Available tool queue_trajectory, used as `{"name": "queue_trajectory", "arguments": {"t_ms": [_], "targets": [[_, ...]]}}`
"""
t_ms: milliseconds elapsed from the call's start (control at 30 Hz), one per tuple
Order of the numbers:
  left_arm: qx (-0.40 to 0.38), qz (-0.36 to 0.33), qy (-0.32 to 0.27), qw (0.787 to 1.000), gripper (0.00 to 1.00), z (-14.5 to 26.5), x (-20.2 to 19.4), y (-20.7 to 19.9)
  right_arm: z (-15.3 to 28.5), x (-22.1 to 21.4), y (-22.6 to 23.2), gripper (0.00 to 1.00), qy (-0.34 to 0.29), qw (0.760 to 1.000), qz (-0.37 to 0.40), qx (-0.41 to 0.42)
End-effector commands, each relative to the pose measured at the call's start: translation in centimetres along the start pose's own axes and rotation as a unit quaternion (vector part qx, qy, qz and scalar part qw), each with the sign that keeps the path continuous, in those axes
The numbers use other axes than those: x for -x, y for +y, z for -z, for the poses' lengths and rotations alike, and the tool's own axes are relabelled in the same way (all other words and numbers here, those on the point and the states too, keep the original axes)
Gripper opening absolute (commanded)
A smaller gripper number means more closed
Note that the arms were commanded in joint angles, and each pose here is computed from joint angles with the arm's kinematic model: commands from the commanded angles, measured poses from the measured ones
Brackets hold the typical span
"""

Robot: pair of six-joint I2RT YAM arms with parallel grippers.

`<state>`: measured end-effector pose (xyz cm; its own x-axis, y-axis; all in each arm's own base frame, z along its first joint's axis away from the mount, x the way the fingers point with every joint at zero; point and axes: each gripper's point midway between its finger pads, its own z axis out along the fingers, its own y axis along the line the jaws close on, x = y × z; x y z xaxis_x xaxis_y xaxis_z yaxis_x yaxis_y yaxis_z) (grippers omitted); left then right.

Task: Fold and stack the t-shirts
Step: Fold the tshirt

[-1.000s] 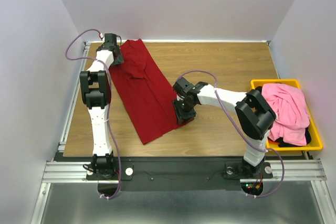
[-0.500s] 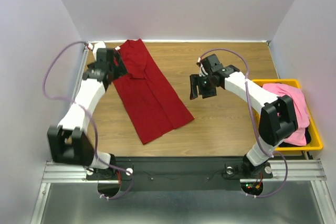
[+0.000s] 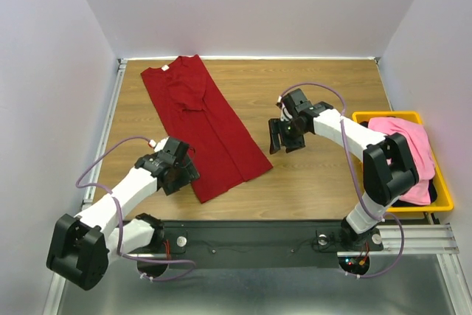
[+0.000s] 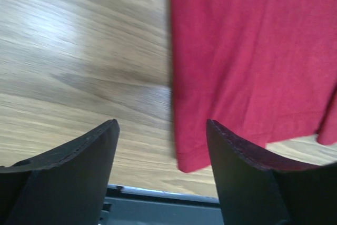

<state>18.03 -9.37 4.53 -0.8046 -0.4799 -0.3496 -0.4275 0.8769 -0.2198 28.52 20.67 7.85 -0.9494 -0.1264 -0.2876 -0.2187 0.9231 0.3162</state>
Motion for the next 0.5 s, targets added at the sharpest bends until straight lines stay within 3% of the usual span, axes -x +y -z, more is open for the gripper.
{"name": "queue_trajectory", "arguments": {"t_ms": [0,467], "targets": [[-0.007,0.037,0.02,0.999,0.76,-0.3,-1.1,-0.7,0.4,2.3,1.4,0.68,-0.04,0.999,0.005,0.022],[0.056,-0.017,0.091,0.994,0.64,-0.9,-5.0,-0.9,-1.5,2.7,1.7,0.65,-0.032,0.999,0.001,0.035]]}}
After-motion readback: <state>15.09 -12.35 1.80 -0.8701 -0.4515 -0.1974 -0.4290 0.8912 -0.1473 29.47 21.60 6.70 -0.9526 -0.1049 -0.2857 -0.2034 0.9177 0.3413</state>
